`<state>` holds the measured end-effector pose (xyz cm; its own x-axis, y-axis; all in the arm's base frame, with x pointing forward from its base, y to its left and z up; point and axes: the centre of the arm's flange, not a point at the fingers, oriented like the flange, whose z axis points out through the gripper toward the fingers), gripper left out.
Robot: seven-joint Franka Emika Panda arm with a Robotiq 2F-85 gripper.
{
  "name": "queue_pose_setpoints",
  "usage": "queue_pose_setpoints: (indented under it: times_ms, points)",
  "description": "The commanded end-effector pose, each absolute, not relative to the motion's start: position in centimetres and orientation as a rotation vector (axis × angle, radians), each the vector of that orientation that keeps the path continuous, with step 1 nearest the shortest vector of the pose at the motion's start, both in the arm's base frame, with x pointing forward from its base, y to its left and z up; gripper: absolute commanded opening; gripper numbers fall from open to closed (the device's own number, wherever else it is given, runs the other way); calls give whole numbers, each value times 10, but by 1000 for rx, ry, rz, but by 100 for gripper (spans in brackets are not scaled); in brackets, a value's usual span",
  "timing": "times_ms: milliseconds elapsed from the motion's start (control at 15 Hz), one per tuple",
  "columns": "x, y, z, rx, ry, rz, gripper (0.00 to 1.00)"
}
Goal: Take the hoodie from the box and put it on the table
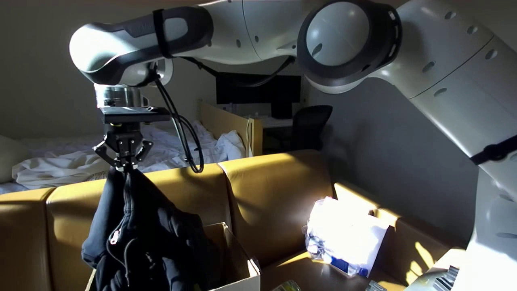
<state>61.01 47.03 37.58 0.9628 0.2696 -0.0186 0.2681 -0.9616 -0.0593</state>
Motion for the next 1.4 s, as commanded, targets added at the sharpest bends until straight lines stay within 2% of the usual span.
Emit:
queue_pose_setpoints:
  times_ms: [0,533,1333]
  points:
    - [605,424,460,-3072,-149,-112,9]
    - [604,309,595,-3039,485,-316,8]
    - [524,93,688,-2801,1490,-241,8]
